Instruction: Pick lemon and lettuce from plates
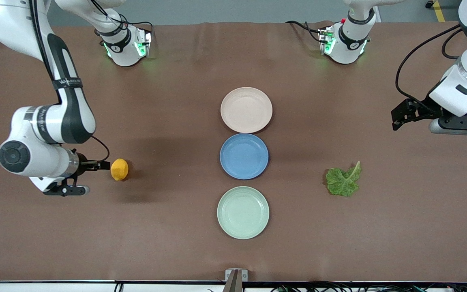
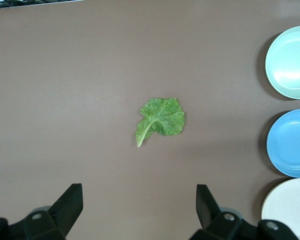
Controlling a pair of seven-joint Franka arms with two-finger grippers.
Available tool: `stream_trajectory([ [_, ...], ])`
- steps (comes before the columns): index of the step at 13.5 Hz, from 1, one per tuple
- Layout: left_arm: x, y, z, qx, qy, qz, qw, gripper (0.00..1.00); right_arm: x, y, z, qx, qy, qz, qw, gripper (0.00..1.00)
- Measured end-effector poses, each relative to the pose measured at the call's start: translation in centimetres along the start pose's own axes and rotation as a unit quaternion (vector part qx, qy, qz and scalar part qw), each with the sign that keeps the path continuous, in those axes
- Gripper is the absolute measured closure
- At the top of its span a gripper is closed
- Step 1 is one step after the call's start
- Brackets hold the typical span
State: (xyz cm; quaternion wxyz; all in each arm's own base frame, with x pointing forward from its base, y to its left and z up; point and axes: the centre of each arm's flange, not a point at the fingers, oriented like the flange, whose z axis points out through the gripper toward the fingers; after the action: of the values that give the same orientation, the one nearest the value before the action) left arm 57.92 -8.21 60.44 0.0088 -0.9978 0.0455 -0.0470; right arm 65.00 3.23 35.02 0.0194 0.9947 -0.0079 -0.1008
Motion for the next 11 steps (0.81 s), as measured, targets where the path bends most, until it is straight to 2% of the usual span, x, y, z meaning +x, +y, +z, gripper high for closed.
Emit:
stream_trajectory([
  [5, -0.9, -0.2, -2.1, 0.003, -0.006, -0.003, 1.000, 0.00, -2.4, 3.9, -9.6, 0.008, -0.021, 0.011, 1.000, 0.00],
  [7, -1.7, -0.5, -3.2, 0.006, -0.008, -0.007, 1.000, 0.00, -2.8, 5.3, -13.2, 0.010, -0.007, 0.021, 1.000, 0.00],
  [11, -5.2, -0.7, -5.0, 0.012, -0.024, -0.014, 1.000, 0.00, -2.8, 6.9, -15.0, 0.013, 0.012, 0.030, 0.999, 0.00],
])
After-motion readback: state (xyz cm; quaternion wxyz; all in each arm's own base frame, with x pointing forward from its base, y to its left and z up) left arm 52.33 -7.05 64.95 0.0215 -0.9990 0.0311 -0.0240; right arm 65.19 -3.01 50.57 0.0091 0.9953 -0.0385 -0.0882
